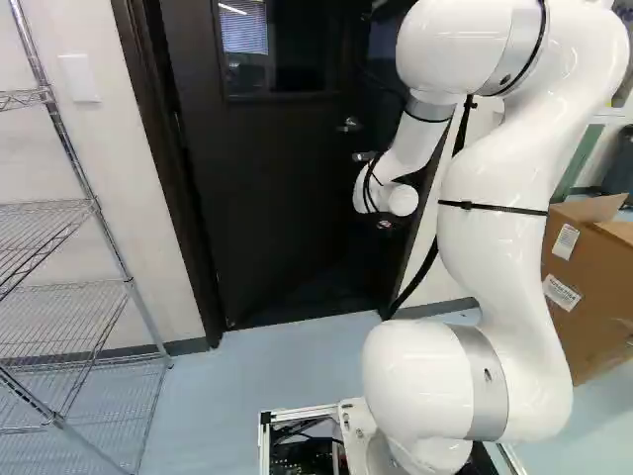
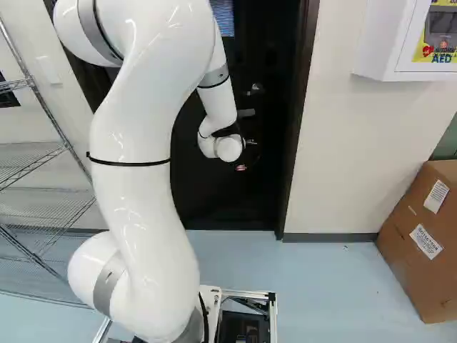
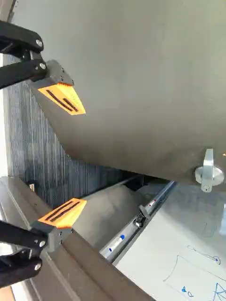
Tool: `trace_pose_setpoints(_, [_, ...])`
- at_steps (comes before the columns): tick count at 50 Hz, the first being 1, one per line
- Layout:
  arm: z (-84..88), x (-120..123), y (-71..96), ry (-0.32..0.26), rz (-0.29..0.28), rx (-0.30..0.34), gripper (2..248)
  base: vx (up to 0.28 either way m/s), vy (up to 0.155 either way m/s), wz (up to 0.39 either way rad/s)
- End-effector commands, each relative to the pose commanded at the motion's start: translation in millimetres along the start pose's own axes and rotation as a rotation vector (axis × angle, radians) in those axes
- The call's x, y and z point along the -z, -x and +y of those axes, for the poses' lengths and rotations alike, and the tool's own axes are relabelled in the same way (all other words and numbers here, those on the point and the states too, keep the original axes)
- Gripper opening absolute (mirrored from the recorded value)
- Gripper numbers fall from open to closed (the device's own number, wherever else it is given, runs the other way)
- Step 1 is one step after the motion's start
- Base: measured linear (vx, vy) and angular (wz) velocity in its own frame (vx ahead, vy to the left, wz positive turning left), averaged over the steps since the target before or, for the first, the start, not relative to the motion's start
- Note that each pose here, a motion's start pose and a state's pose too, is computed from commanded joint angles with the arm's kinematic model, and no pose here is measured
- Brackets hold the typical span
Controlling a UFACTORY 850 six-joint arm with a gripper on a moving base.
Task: Open the door and move inside
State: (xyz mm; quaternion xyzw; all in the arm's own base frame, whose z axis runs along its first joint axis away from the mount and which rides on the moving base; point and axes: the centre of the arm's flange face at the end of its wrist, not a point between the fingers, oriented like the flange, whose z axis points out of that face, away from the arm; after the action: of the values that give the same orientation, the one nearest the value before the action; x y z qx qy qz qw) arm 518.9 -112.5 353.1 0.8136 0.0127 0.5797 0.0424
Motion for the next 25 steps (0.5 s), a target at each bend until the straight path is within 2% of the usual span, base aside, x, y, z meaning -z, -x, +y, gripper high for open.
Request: trace_pose_setpoints(25, [2.4, 49, 12.1, 0.021, -0.027, -0.013, 247, 0.000, 0.000, 0.000])
